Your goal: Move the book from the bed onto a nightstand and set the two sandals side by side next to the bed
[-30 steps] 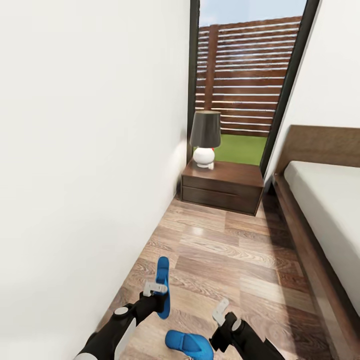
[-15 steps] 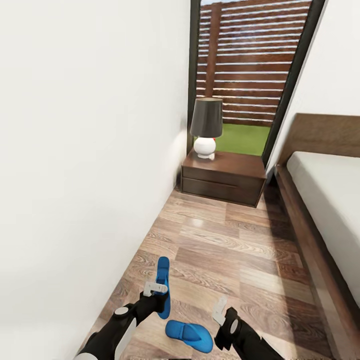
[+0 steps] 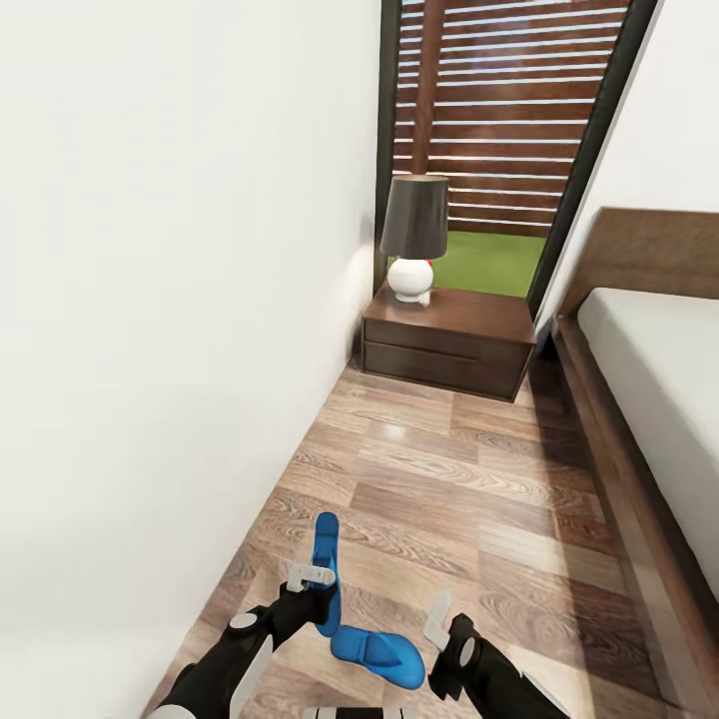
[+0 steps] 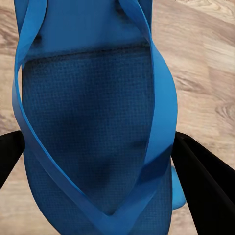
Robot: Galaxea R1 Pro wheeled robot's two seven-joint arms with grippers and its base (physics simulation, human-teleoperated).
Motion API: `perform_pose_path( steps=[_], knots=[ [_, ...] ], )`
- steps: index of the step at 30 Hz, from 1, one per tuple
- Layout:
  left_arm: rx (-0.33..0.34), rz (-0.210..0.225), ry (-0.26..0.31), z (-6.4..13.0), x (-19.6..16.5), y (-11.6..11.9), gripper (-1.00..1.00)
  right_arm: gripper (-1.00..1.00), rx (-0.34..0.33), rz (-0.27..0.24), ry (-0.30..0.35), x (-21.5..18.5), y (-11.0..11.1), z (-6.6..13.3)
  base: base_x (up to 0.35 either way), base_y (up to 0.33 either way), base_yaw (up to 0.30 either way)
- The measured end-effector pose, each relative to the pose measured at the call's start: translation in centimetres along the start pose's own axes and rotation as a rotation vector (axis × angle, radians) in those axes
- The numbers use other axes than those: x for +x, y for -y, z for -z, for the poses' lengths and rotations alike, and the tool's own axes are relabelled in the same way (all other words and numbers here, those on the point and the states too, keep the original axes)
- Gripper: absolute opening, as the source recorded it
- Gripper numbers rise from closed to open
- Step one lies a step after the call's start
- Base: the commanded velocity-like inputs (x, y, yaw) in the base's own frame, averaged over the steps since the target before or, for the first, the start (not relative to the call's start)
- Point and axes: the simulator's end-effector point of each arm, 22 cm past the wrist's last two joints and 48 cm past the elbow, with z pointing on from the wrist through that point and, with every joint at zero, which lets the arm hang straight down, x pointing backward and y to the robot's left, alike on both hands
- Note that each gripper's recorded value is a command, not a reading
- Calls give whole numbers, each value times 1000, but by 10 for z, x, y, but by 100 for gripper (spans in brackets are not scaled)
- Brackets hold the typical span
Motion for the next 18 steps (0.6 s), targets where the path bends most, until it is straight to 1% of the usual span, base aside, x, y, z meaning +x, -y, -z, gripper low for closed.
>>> perform_pose_path(
  steps=[4,11,18],
  knots=[
    [-1,0,0,0,0,0,-100,100,-1,-2,0,0,0,0,34,0,0],
    [-1,-1,1,0,0,0,-100,100,-1,-3,0,0,0,0,252,0,0],
    [-1,0,2,0,0,0,-100,100,-3,-2,2,-1,-1,0,38,0,0]
  ],
)
